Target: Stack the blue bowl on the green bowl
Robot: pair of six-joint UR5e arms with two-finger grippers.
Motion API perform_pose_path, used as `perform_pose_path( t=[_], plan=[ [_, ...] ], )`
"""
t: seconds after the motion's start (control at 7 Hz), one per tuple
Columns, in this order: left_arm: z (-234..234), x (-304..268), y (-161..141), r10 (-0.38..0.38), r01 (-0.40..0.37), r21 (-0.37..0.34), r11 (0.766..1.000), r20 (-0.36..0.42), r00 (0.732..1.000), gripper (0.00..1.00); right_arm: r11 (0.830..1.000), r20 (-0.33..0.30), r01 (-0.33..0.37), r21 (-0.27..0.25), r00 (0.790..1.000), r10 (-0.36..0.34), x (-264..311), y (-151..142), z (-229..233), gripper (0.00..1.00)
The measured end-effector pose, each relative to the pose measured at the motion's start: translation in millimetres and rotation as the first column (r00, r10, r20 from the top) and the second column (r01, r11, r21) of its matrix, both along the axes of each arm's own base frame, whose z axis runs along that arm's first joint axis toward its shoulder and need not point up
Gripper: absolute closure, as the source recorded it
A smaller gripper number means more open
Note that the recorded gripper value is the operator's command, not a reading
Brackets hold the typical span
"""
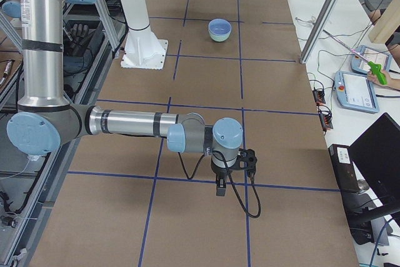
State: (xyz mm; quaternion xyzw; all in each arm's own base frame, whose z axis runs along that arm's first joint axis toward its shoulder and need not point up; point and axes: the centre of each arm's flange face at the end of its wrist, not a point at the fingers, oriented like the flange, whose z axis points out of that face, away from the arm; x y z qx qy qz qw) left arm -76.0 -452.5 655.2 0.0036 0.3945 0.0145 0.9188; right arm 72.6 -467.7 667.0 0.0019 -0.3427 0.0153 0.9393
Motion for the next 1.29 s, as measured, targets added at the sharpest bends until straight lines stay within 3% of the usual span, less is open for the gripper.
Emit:
perform_pose_path(
  t=[1.29],
  plan=[
    [-6.1, -0.3, -3.1, 0.002, -0.002, 0.015, 1.0, 0.003, 1.0, 0.0, 1.0, 0.0, 0.0, 0.0, 1.0, 0.0, 0.0, 0.0, -0.1, 0.0]
  ],
)
